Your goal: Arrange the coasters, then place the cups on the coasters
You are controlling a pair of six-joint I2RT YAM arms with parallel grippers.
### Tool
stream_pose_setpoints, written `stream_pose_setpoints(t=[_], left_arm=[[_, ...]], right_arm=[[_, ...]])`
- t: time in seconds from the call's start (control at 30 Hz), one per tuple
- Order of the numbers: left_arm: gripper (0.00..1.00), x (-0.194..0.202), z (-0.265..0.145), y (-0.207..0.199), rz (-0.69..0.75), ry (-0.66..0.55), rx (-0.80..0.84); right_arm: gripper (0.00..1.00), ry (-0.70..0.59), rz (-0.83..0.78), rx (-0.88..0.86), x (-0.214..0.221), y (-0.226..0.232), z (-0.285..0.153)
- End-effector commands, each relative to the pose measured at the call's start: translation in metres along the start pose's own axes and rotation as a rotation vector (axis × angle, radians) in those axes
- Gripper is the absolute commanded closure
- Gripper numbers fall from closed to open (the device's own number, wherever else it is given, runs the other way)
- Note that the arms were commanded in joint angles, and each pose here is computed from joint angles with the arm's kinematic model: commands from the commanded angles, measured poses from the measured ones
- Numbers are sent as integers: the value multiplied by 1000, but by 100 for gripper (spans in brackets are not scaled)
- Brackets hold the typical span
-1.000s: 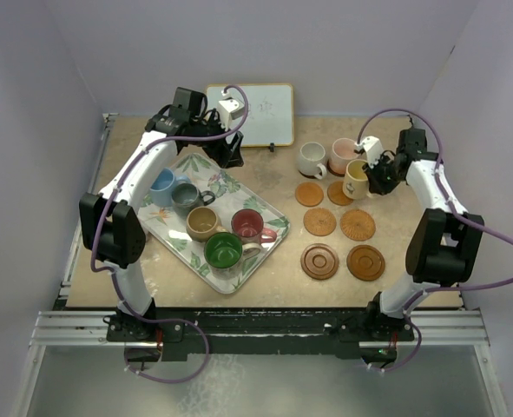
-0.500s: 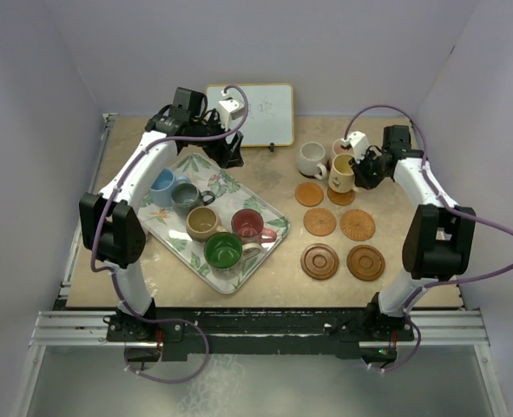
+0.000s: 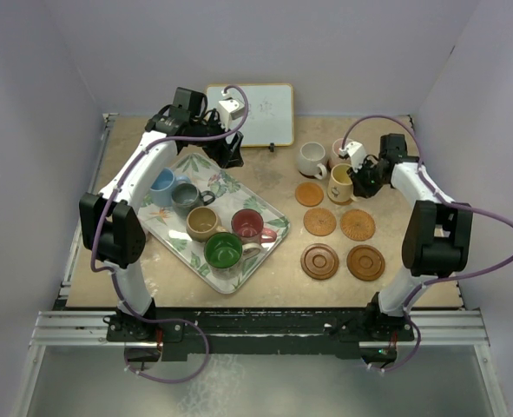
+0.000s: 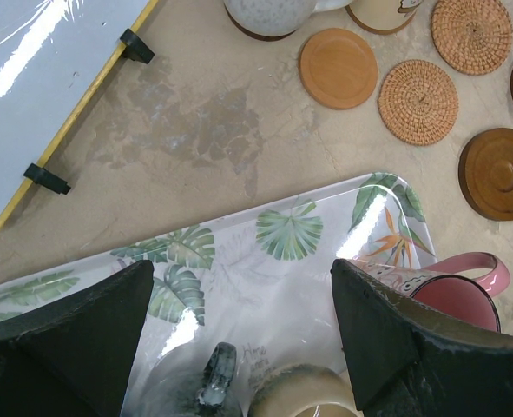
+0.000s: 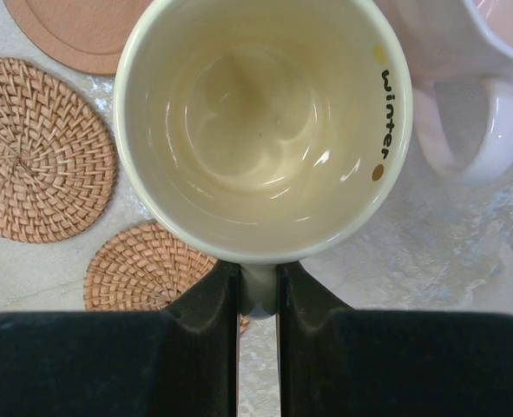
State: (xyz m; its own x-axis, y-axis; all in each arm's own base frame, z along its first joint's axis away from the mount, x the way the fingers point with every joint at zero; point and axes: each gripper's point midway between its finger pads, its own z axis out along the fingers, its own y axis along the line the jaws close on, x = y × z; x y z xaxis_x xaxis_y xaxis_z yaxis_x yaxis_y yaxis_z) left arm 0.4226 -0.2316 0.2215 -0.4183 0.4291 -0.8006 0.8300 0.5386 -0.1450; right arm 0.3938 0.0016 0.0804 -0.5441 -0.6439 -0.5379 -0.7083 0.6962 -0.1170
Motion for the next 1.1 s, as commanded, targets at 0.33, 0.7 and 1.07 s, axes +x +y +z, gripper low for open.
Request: stream_pose_setpoints(t=[0.33,0.7,1.07], left_arm=[[20,-15,-12,-1,54,-47,-10],[20,-14,-14,-3,56,-47,-9],[20,-15,-15,-3,57,-48,-14]], right_arm=[[100,4,-50,44,11,-5,-8],[100,37,-53,75,29,-13,-15],[100,42,-22,70,24,-22,-9]])
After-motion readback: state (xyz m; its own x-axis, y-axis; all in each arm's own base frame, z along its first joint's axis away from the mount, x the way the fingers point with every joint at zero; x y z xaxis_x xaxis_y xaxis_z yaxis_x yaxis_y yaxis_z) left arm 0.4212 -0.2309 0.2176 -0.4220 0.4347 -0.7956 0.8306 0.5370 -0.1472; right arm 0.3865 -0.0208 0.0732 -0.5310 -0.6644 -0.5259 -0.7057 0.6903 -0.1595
